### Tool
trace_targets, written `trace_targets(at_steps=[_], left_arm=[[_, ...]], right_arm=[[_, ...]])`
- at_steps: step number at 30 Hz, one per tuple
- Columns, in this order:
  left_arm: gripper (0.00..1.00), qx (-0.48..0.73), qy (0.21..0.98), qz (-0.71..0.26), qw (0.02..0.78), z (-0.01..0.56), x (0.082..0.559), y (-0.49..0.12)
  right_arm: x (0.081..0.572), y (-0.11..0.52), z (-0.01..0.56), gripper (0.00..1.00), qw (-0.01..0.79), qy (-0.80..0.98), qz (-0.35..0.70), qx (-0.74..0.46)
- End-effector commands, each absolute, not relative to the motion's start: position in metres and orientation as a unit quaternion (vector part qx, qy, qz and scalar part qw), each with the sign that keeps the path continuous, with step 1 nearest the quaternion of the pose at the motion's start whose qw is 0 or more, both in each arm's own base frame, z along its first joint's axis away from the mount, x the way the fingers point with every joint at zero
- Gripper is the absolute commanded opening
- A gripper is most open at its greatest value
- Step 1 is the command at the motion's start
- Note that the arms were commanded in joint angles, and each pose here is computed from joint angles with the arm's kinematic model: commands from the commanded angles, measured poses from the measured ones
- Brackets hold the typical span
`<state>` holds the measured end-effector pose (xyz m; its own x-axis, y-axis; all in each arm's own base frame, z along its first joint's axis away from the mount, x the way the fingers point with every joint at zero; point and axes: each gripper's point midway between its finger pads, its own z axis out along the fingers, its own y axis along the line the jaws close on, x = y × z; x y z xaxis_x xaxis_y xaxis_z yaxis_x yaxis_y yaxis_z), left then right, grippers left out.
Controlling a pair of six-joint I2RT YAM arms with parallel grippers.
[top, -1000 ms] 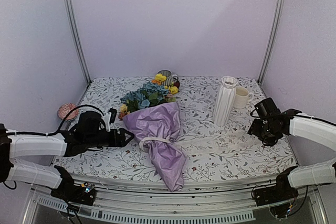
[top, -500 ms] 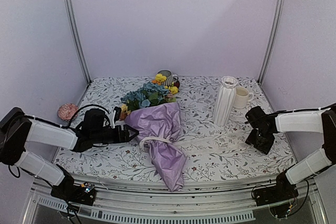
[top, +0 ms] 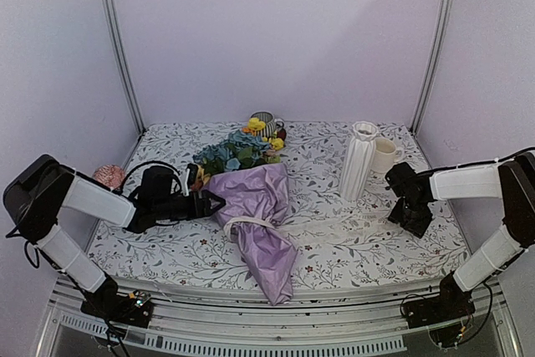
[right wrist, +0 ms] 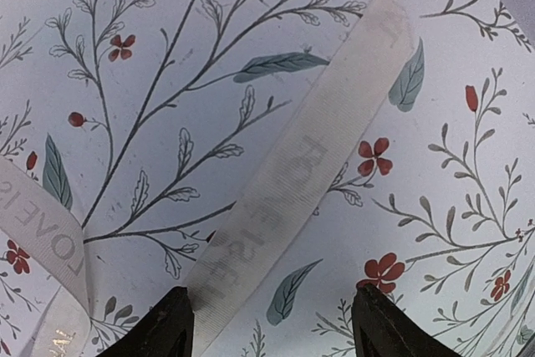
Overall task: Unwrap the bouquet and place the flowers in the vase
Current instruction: Move the folded bouquet to the center of the board.
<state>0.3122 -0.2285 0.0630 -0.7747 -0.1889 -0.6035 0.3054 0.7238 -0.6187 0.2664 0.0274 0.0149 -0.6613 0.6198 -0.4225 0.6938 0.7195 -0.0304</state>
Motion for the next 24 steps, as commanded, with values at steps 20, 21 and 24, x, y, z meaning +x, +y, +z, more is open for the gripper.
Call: trace_targets(at_steps=[20,21,24], left_arm=[[0.74,0.041,0.852,-0.381,0.356,0.070,0.364,-0.243],[0.74,0.040,0.852,-0.382,0.356,0.070,0.364,-0.243],[0.74,0.037,0.851,-0.383,0.358,0.073,0.363,-0.241]], right_arm=[[0.293,0.016,0.014,0.60,0.199,0.907,-0.118,0.351],[0.293,0.016,0.012,0.59,0.196,0.908,-0.119,0.350],[0.291,0.016,0.007,0.47,0.188,0.910,-0.124,0.348]])
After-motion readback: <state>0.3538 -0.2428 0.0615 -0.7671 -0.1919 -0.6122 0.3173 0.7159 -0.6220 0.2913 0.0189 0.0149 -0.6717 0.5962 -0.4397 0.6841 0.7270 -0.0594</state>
